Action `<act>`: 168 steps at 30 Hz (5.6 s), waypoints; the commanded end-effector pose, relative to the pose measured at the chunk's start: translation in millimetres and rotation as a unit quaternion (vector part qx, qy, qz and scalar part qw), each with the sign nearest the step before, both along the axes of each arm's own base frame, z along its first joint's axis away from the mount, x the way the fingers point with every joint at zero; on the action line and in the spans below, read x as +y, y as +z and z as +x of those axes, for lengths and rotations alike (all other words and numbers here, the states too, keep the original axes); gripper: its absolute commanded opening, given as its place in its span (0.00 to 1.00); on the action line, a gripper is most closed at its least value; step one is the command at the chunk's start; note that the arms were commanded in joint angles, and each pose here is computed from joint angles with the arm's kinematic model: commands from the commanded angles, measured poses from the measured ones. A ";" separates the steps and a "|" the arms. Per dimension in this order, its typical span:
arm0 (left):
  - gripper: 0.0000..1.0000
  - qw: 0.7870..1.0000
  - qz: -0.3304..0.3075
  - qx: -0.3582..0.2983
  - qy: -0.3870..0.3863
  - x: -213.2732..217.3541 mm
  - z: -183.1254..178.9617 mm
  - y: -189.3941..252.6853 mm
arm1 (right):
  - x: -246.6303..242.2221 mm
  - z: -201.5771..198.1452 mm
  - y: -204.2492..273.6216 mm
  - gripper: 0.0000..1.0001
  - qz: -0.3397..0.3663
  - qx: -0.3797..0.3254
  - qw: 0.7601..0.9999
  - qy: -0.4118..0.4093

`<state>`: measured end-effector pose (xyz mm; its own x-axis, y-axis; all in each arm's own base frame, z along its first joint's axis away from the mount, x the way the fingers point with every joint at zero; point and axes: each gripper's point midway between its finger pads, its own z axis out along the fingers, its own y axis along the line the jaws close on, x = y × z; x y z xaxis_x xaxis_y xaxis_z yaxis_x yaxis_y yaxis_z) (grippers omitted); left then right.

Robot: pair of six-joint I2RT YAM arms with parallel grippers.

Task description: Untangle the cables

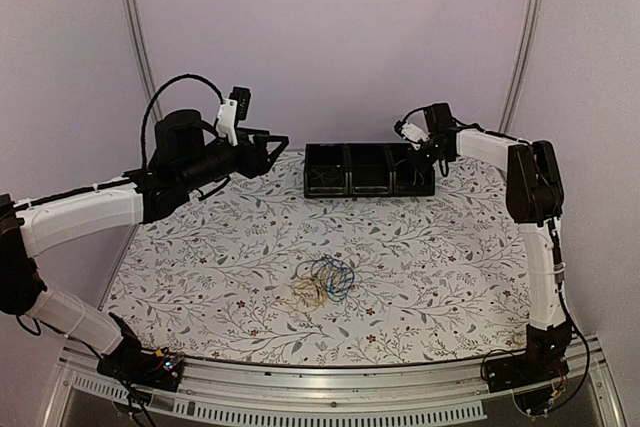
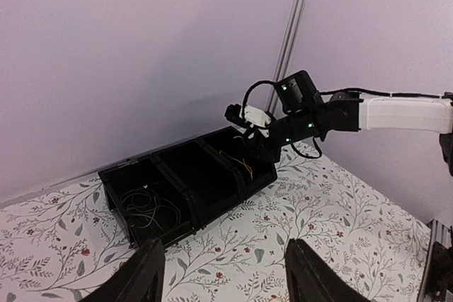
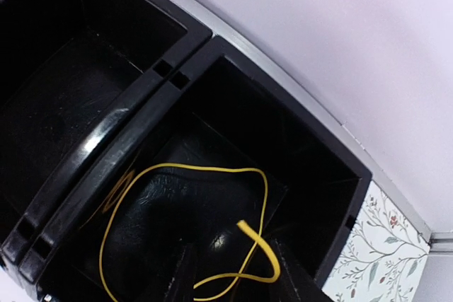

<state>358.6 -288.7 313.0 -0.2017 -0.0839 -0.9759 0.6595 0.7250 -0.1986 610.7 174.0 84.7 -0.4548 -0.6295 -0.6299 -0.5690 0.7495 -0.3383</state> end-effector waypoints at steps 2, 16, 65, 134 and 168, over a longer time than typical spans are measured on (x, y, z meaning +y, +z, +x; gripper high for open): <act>0.59 1.000 -0.006 -0.018 -0.004 4.2 -4.0 9.9 | -1.6 -9.4 62.9 0.44 0.009 -0.033 0.999 -0.002; 0.60 1.000 0.014 -0.006 0.011 5.7 3.1 -2.1 | 48.5 -99.0 130.8 0.50 0.121 -0.026 0.989 0.084; 0.01 0.911 0.320 0.240 -0.096 -32.2 -33.5 -235.8 | 136.7 -326.6 55.6 0.48 0.137 0.045 0.908 0.393; 0.09 0.969 0.151 0.110 -0.162 -113.7 -72.4 -226.5 | 123.1 -319.3 440.8 0.00 0.428 -0.124 0.780 0.439; 0.00 0.961 0.168 0.209 -0.070 -39.4 -60.0 -323.6 | -83.1 -318.7 636.1 0.00 0.360 -0.444 0.783 0.243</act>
<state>303.0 -386.1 64.5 -0.3745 0.1679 -0.9119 0.7960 0.5626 -0.2233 316.5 125.4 667.9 0.3657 0.0750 -0.9277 -0.7924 0.5480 -0.2680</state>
